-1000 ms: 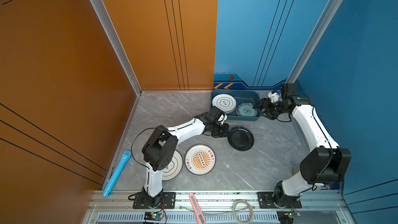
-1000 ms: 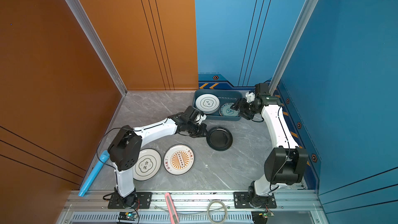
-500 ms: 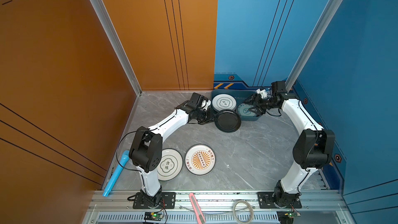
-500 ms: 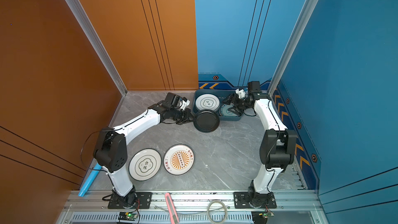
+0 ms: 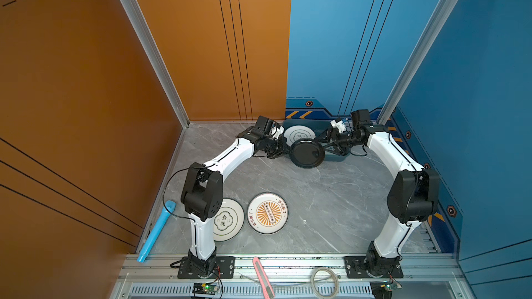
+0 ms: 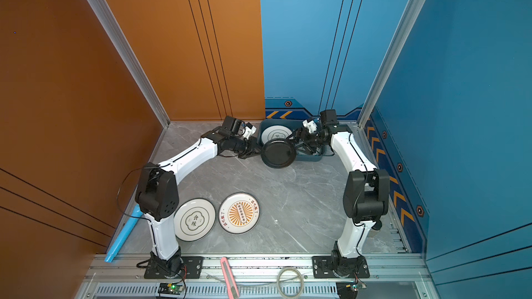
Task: Place the plates into the plastic bin on the countertop
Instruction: 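Grasp the black plate's edge with the right gripper while left releases it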
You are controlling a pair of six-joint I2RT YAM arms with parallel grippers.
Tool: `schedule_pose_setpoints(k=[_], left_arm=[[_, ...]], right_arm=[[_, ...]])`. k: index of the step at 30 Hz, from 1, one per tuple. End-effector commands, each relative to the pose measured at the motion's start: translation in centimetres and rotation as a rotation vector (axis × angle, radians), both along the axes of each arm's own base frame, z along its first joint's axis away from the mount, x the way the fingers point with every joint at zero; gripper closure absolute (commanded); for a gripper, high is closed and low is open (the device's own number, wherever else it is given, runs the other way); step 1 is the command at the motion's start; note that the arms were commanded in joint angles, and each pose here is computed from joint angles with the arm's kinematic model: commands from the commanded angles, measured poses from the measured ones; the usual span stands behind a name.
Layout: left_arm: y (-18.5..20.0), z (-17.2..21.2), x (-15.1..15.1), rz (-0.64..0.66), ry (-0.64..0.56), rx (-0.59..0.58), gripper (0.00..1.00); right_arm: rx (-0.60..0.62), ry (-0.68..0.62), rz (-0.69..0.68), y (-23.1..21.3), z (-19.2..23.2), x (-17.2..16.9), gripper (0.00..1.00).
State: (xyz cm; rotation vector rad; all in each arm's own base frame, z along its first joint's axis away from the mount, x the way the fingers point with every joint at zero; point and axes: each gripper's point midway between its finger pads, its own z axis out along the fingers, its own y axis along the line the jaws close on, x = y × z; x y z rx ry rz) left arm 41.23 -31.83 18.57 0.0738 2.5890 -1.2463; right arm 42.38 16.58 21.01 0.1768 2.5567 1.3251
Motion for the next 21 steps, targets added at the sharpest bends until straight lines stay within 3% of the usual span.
schedule_pose_setpoints(k=[1, 4, 16, 21], left_arm=[[-0.4, 1.8, 0.7, -0.018, -0.020, -0.043, 1.00], [-0.2, 1.7, 1.4, -0.009, -0.013, -0.048, 1.00], [-0.5, 0.4, 2.9, 0.016, 0.017, -0.038, 1.00], [-1.0, 0.2, 3.4, 0.020, 0.021, -0.038, 0.97]], right_arm=[[0.017, -0.002, 0.057, 1.1, -0.9, -0.5, 0.28], [0.020, 0.005, 0.075, 1.7, -1.4, -0.5, 0.34], [0.038, 0.031, 0.057, 2.2, -1.8, 0.6, 0.81], [0.014, 0.045, 0.039, 1.8, -2.6, 0.7, 0.93]])
